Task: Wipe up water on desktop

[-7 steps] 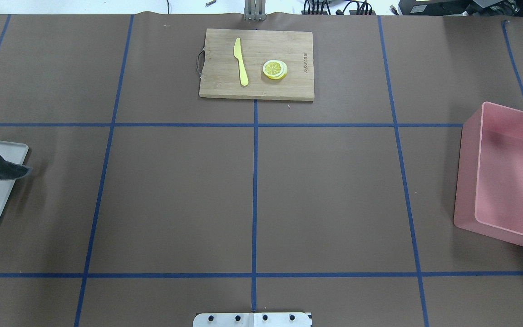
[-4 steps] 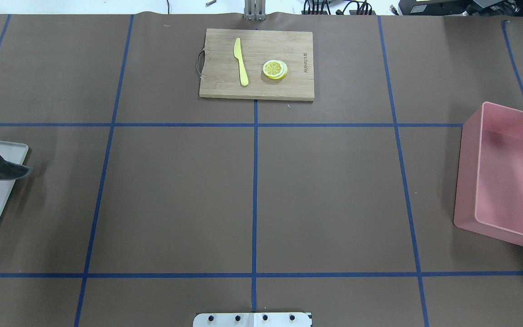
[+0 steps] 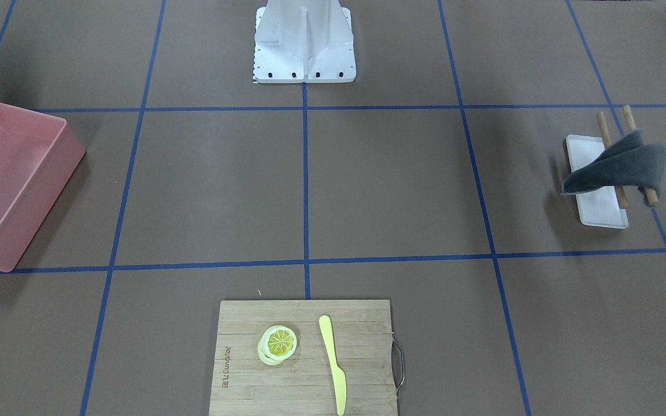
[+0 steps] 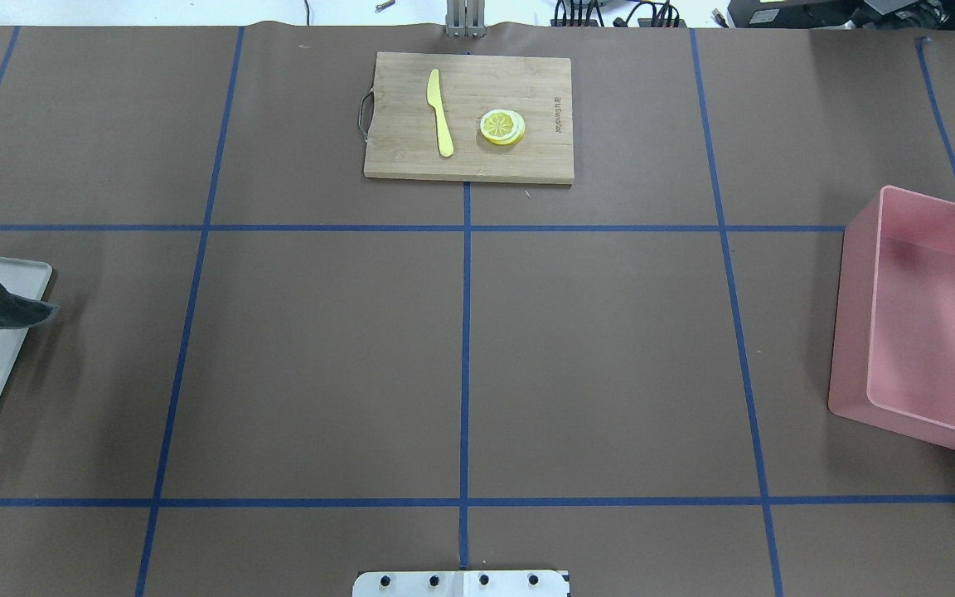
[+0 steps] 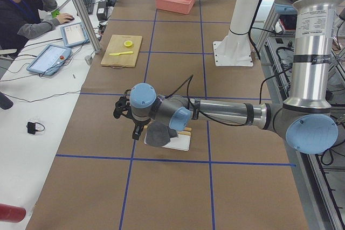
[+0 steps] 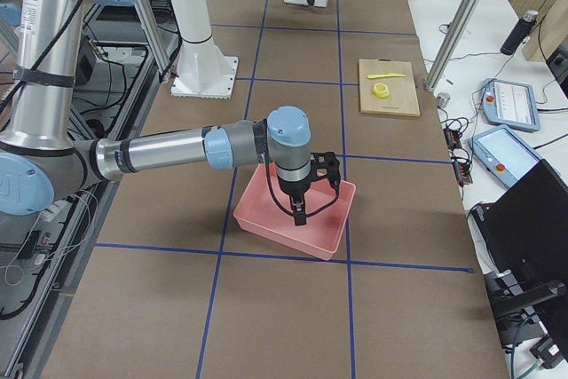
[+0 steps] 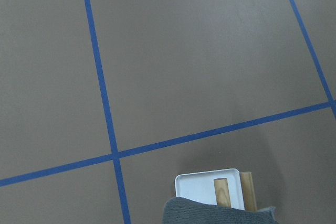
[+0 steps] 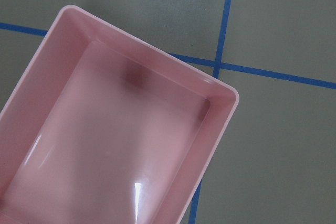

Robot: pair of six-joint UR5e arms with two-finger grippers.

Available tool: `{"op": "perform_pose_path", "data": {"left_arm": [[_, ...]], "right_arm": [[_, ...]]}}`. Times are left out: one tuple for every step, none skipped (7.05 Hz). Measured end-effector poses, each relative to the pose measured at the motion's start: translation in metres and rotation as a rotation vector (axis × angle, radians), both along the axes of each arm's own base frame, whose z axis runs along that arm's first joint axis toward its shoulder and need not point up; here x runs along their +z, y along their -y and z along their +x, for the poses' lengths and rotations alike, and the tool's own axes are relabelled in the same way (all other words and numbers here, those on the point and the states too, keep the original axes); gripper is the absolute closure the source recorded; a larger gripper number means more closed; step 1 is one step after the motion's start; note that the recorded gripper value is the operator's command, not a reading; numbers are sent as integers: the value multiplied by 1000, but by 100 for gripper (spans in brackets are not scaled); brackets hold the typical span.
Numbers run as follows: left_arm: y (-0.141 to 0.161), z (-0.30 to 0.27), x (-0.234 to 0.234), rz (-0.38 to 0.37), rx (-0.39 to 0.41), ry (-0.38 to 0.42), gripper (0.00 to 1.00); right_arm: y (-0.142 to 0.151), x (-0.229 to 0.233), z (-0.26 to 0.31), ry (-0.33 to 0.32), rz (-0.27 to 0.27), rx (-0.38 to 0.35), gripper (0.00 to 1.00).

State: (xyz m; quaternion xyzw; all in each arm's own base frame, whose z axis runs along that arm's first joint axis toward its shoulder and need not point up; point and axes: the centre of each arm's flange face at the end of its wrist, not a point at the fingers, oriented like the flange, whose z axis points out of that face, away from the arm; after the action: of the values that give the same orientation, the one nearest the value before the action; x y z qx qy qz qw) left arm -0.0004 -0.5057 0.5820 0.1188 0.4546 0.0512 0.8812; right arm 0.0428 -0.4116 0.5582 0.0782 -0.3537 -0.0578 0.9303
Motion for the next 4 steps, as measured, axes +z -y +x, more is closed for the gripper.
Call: {"op": "perform_pose_path", "data": {"left_arm": [[-5,21,5,-40,11,-7,2],[-15,36,12,-61,15,-13,4],[-26,47,19,-70,13,-24,16],[-35,53,23,-74,10,-33,36]], "right_arm": [[0,0,0,0,0,0,0],[0,0,0,0,-1,0,0],[0,0,0,0,0,-1,0],[0,0,0,0,0,-1,0]]}}
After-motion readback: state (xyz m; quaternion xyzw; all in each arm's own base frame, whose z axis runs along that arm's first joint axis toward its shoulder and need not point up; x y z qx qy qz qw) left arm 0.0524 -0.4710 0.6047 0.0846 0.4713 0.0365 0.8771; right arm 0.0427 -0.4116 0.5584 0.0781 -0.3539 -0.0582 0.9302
